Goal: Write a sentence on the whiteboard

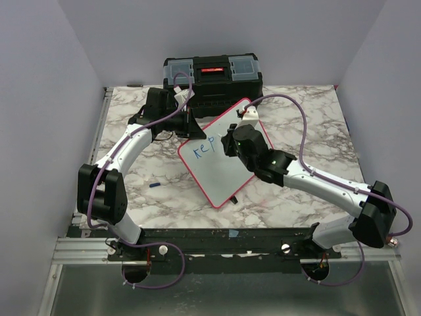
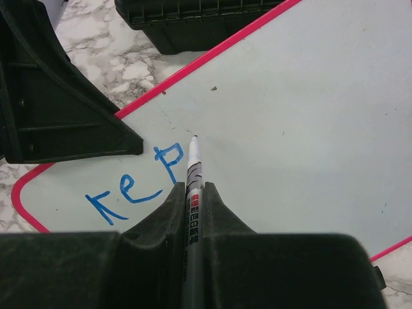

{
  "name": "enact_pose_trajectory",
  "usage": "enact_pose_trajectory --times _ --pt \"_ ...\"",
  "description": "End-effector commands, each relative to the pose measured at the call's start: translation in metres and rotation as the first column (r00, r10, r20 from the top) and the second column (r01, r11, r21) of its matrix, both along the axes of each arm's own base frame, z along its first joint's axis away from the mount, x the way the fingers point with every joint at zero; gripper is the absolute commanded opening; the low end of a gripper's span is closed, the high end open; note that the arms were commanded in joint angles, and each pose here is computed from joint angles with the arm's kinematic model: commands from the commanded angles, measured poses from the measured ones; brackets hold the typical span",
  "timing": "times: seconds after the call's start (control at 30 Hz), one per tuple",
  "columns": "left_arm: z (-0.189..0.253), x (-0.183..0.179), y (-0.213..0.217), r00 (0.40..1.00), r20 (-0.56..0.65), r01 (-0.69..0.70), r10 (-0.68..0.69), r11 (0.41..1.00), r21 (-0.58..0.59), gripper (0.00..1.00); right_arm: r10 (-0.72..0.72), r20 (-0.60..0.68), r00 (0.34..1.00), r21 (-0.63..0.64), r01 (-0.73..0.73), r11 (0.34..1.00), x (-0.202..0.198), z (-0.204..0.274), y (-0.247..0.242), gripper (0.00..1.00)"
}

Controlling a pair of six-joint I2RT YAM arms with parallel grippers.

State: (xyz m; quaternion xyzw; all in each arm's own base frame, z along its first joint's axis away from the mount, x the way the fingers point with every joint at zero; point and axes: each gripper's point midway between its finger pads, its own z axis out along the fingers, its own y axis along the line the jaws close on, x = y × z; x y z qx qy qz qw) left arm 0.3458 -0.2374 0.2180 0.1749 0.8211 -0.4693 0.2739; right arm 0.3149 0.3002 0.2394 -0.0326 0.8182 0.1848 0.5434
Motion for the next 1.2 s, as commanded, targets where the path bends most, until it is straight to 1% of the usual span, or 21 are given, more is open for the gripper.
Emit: enact_pose_trajectory --times 0.0,0.43,0.67,0.83,0.93,1.17 --pt "0.027 0.004 -0.005 0.993 0.113 0.031 -0.027 0.999 -0.033 0.00 -0.018 0.014 1.000 -0.006 0.018 1.000 0.003 0.010 -0.006 0.01" --pt "0.028 0.008 -0.006 0.993 0.120 0.030 -0.025 0.999 -0.036 0.00 0.003 -0.004 1.000 -0.006 -0.003 1.000 -0.003 0.007 -0.008 0.01" --pt "0.033 0.010 -0.005 0.990 0.138 0.026 -0.022 0.999 -0.030 0.00 0.040 -0.010 0.999 0.004 -0.040 0.999 -0.007 0.011 -0.003 0.01" --pt "0.031 0.009 -0.006 0.991 0.132 0.030 -0.026 0.999 -0.035 0.00 0.131 -0.018 0.991 0.051 -0.130 0.990 -0.019 0.017 0.009 0.01" --pt "0.030 0.009 -0.006 0.991 0.130 0.032 -0.027 0.999 -0.036 0.00 0.189 -0.030 0.982 0.058 -0.187 0.981 -0.025 0.013 0.017 0.01" --pt "0.027 0.009 -0.006 0.992 0.126 0.031 -0.027 0.999 -0.035 0.00 0.257 -0.060 0.964 0.068 -0.253 0.965 -0.028 0.004 0.035 0.01"
